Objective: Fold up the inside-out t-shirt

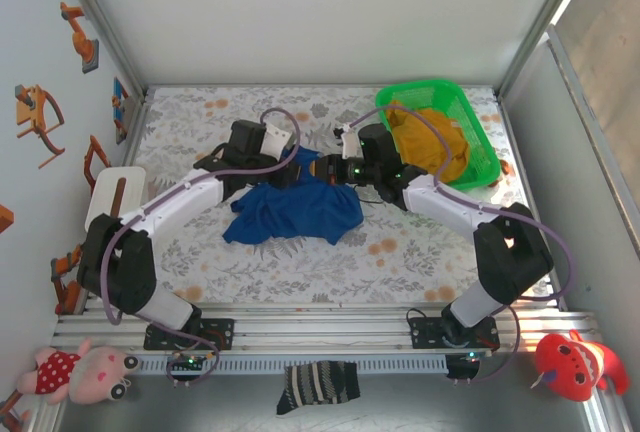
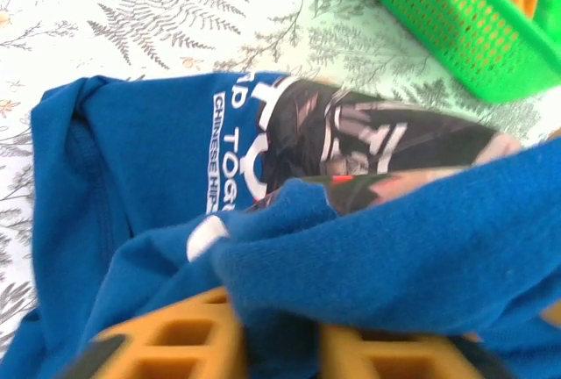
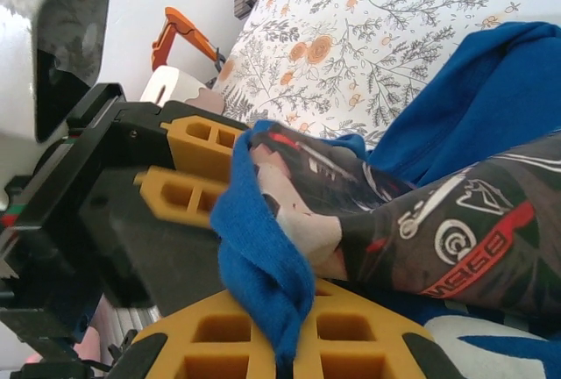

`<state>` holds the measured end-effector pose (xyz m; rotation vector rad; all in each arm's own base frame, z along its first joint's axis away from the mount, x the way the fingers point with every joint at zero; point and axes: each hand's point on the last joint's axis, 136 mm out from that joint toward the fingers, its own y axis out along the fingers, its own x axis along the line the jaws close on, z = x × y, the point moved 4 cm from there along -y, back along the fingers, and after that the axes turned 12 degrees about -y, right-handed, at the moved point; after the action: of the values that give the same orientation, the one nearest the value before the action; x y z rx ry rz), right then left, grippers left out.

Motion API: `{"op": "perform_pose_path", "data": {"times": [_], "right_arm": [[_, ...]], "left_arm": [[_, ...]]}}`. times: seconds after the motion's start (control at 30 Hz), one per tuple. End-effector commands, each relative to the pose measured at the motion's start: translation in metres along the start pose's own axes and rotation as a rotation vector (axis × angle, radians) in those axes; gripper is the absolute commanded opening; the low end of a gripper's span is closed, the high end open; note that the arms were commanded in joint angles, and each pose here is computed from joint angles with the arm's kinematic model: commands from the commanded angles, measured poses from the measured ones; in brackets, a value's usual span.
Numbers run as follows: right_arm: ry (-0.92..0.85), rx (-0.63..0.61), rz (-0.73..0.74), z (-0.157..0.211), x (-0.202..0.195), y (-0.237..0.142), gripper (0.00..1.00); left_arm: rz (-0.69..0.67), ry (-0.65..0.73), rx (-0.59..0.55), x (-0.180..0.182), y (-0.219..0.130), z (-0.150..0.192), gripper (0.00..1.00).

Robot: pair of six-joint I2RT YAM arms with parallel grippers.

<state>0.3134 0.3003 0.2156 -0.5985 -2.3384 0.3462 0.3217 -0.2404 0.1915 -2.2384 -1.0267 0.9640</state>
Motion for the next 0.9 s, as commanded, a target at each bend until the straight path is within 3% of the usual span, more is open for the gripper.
{"op": "perform_pose_path", "data": {"times": [0.0, 0.13, 0.2, 0.23, 0.3, 0.47, 0.6, 0.7, 0.87], "right_arm": [[-0.028, -0.036, 0.0, -0.011, 0.0, -0.009, 0.0], [-0.008, -0.02, 0.049, -0.005, -0.019, -0.006, 0.0], [-0.014, 0.004, 0.102, -0.001, -0.03, -0.002, 0.31], [-0.013, 0.014, 0.128, 0.003, -0.036, 0.0, 0.41], [-0.004, 0.027, 0.164, 0.012, -0.047, 0.005, 0.48], [0.037, 0.084, 0.302, 0.044, -0.08, 0.01, 0.5], [0.044, 0.129, 0.441, 0.056, -0.092, -0.008, 0.5], [0.027, 0.09, 0.472, 0.043, -0.078, -0.03, 0.5], [-0.03, -0.029, 0.402, 0.011, -0.027, -0.063, 0.5]], "left_arm": [[0.081, 0.01, -0.032, -0.02, -0.009, -0.021, 0.0], [0.134, -0.067, -0.06, -0.031, -0.031, -0.033, 0.0], [0.165, -0.137, -0.078, -0.035, -0.045, -0.04, 0.0], [0.176, -0.183, -0.084, -0.034, -0.051, -0.043, 0.0], [0.205, -0.264, -0.086, -0.032, -0.062, -0.049, 0.0], [0.356, -0.459, -0.129, -0.023, -0.076, -0.061, 0.0], [0.478, -0.559, -0.182, -0.02, -0.084, -0.07, 0.0], [0.503, -0.585, -0.182, -0.021, -0.085, -0.073, 0.0], [0.531, -0.64, -0.179, -0.02, -0.081, -0.073, 0.0]]}}
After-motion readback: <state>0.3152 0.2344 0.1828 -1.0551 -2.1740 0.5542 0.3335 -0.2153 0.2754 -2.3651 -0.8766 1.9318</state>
